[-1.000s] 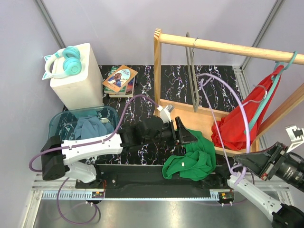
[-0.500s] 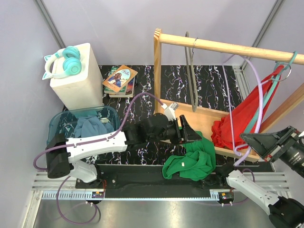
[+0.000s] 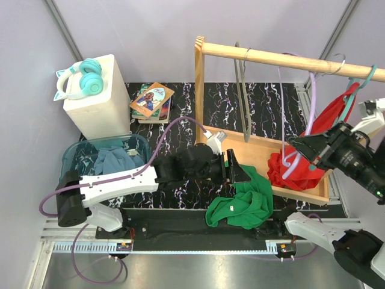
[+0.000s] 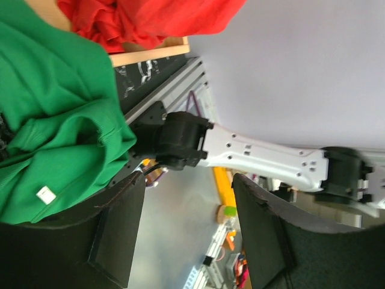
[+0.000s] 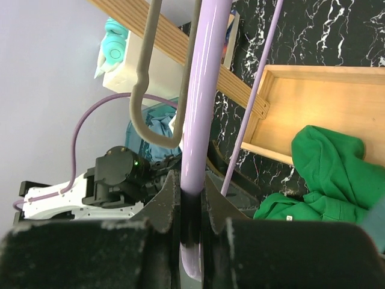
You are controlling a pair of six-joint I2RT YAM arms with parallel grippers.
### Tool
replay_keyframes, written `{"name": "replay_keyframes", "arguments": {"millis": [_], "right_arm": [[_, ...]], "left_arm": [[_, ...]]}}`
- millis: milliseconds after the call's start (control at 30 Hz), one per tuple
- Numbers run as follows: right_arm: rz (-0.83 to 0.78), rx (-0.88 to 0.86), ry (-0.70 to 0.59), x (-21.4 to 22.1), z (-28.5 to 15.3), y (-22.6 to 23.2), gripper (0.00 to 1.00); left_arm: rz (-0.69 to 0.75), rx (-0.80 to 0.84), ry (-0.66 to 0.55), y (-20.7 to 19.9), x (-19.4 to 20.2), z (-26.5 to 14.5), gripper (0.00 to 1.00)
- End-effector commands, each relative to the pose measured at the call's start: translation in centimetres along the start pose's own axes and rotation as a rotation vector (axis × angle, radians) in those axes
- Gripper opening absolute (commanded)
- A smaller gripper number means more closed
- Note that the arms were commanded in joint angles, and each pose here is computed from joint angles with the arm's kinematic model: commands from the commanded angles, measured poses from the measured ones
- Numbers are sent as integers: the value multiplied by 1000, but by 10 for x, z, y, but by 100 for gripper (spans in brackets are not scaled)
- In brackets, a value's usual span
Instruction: Remove the tank top from the hanger
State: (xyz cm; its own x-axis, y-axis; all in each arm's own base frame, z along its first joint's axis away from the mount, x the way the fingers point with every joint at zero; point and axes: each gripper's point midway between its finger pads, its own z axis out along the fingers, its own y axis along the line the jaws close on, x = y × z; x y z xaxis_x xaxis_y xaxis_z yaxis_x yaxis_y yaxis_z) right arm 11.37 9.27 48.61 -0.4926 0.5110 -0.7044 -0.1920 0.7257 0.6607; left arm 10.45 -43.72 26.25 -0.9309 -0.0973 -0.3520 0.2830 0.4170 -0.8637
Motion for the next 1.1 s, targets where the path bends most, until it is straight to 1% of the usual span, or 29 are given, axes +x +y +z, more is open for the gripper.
{"name": "replay_keyframes", "arguments": {"millis": [0,100,267,367,400,433,500,533,600,633,700,733,767,800,833,867,900,933,967,1000,1033,1067], "right_arm": [[-26,181,132,29,1,-38,0],[-15,211,158,35,8,-43,0],[0,251,193,44,17,-50,0],[9,252,208,48,18,-51,0],[11,252,208,49,17,-52,1],[15,251,206,49,16,-52,6],[15,253,204,50,14,-54,18],[17,252,207,51,14,-54,28],[21,245,210,52,13,-53,38],[25,241,214,53,12,-52,49],[32,226,206,52,8,-50,59],[35,219,202,51,7,-49,67],[37,217,195,50,5,-49,71],[42,206,183,49,0,-48,75],[47,200,173,48,-2,-47,81],[50,193,167,47,-5,-47,88],[54,185,155,47,-10,-47,92],[61,178,147,47,-13,-47,94],[65,174,140,46,-16,-48,100],[73,162,120,45,-23,-48,100],[82,153,106,44,-27,-47,100],[87,151,89,42,-31,-48,100]], "left_arm": [[88,-13,-19,-2,-1,-18,64],[122,-50,-14,7,3,-22,64],[241,-108,-11,9,14,-26,64],[297,-154,15,14,27,-26,64],[314,-156,20,14,32,-25,64],[326,-165,29,16,35,-23,64],[361,-169,36,15,41,-22,65],[376,-172,38,13,42,-21,65],[430,-186,55,12,51,-16,65],[447,-186,61,10,53,-15,65],[502,-201,82,8,62,-8,65],[523,-209,91,8,65,-7,65],[541,-203,88,2,65,-4,65],[579,-223,98,6,72,2,65],[600,-243,110,10,76,6,65],[614,-239,106,4,77,8,66],[656,-269,120,13,84,17,68],[679,-278,129,14,88,21,70],[698,-282,134,11,88,23,70],[741,-294,144,14,93,27,71],[766,-332,174,26,100,35,71],[777,-336,180,25,102,39,71]]}}
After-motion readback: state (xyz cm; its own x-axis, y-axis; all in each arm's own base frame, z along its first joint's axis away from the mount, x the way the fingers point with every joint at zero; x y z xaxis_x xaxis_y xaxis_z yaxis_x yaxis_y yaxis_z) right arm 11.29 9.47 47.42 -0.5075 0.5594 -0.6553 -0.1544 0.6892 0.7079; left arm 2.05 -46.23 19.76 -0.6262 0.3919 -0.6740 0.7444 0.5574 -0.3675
